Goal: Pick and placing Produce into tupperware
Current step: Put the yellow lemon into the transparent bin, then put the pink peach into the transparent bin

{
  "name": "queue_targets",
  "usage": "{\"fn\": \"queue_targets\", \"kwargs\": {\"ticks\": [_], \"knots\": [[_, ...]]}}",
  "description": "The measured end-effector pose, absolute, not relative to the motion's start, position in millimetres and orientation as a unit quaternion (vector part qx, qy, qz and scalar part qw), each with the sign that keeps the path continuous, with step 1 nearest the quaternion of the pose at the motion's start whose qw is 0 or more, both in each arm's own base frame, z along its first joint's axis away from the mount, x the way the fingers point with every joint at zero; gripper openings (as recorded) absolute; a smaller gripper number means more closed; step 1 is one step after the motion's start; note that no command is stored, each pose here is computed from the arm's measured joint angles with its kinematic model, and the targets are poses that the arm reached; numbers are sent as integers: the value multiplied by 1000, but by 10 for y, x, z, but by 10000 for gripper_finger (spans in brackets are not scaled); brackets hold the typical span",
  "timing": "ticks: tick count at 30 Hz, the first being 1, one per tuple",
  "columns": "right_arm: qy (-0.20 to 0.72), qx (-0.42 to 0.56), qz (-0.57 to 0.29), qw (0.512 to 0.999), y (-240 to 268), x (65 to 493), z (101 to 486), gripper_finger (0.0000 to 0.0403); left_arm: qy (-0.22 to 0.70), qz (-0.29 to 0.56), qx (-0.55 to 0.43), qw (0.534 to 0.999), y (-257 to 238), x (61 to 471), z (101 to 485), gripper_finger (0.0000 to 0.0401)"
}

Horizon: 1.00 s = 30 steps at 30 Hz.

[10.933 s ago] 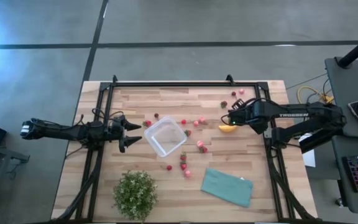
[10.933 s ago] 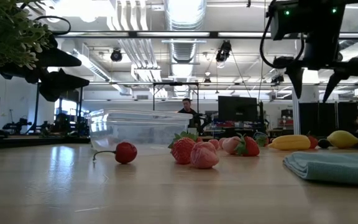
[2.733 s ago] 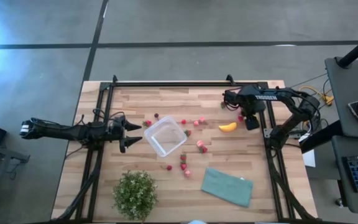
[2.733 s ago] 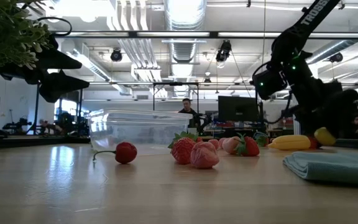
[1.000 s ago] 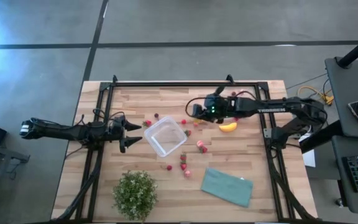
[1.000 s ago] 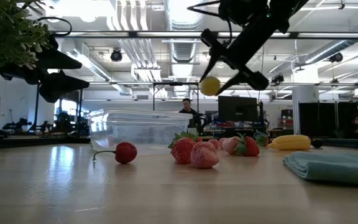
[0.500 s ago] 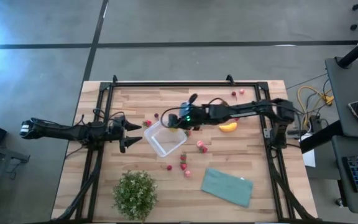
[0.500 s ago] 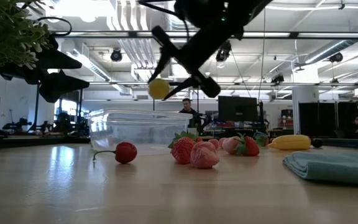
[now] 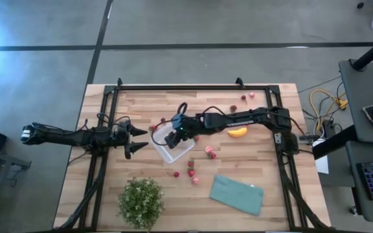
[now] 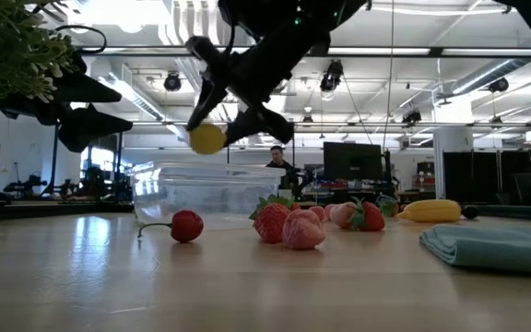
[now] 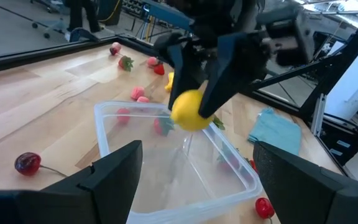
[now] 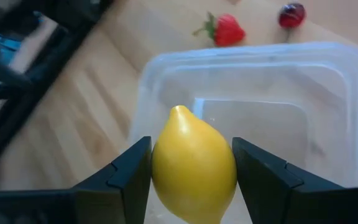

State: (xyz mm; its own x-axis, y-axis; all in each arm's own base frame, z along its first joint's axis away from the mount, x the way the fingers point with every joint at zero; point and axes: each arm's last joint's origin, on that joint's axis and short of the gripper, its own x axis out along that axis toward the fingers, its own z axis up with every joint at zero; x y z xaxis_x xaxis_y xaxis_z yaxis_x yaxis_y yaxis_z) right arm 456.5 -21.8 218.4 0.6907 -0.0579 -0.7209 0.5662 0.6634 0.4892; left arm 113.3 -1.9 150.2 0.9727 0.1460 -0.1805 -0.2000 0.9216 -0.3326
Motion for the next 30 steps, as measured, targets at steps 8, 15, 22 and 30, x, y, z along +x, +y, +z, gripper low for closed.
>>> {"fn": "queue_targets", "kwargs": {"ticks": [8,15,22,30], "knots": [[337,428,-223,808,-263,4583,2096,231,75,88,-177,977,-20,1133,1504,293],[343,411,-213,818,-267,4591,2080,317,76,88,-177,977,-19,1134,1503,293],[334,442,-227,801,-287,4588,2083,378,76,88,-177,977,-20,1134,1503,293],[277,561,-276,730,-442,4611,2169,381,75,88,-177,977,-19,1133,1503,293]]}}
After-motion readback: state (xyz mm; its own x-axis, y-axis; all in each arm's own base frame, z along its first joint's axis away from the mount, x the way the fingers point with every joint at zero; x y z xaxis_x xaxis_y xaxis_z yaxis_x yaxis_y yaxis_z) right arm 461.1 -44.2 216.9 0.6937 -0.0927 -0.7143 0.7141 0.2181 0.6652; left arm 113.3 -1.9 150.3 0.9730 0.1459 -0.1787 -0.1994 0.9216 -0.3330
